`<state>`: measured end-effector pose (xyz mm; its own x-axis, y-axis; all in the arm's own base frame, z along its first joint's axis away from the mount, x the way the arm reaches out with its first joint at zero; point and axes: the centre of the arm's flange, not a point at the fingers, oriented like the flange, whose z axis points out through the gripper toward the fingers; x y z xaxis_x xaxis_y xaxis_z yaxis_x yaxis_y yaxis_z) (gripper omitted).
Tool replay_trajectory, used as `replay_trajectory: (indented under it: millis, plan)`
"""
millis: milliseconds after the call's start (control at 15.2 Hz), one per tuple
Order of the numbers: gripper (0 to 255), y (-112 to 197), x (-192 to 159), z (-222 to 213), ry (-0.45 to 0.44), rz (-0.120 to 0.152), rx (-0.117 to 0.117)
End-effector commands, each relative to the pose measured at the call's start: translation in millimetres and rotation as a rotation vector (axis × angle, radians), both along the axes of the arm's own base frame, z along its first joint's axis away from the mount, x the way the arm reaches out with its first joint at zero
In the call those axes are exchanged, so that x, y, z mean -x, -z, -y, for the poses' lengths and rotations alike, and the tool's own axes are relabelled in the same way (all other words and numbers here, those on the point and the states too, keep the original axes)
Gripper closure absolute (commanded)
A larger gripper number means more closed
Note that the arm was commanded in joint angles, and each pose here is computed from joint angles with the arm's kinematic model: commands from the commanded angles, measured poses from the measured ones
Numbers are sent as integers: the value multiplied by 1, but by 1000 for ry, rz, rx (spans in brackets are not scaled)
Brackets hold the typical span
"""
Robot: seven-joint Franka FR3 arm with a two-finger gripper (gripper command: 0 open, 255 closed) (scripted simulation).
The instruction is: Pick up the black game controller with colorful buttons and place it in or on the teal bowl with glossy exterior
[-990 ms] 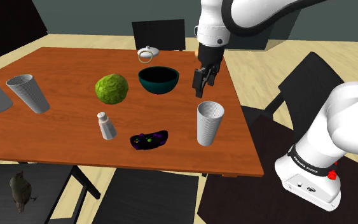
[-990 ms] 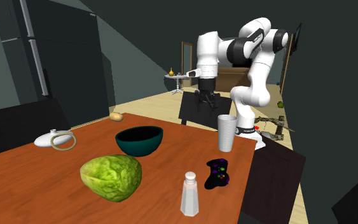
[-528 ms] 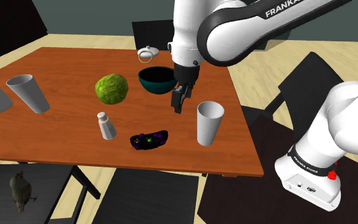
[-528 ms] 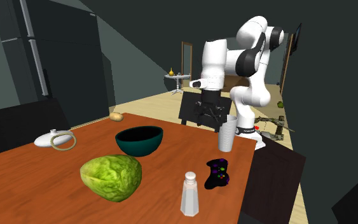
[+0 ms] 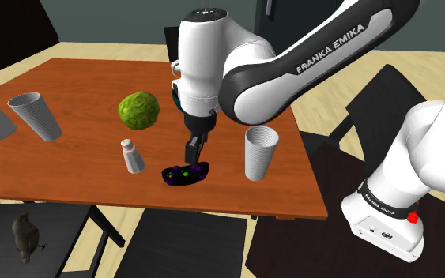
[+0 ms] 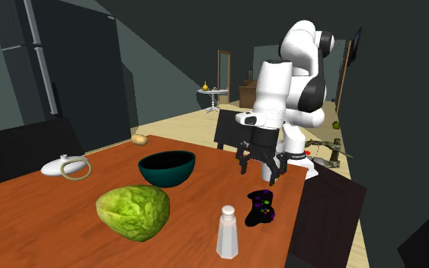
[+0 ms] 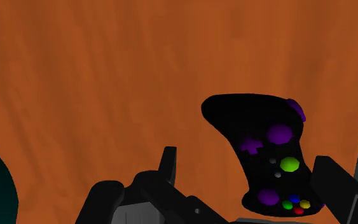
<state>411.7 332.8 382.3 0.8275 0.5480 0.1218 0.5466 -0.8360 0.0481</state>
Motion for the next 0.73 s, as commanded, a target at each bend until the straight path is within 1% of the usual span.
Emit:
replay_trajectory:
  millis: [0,198,660]
  plan:
    - [0,11,-2,-25,-52,21,3]
    - [0,26,0,-57,-121,47,9]
    - [0,62,-7,-59,-121,47,9]
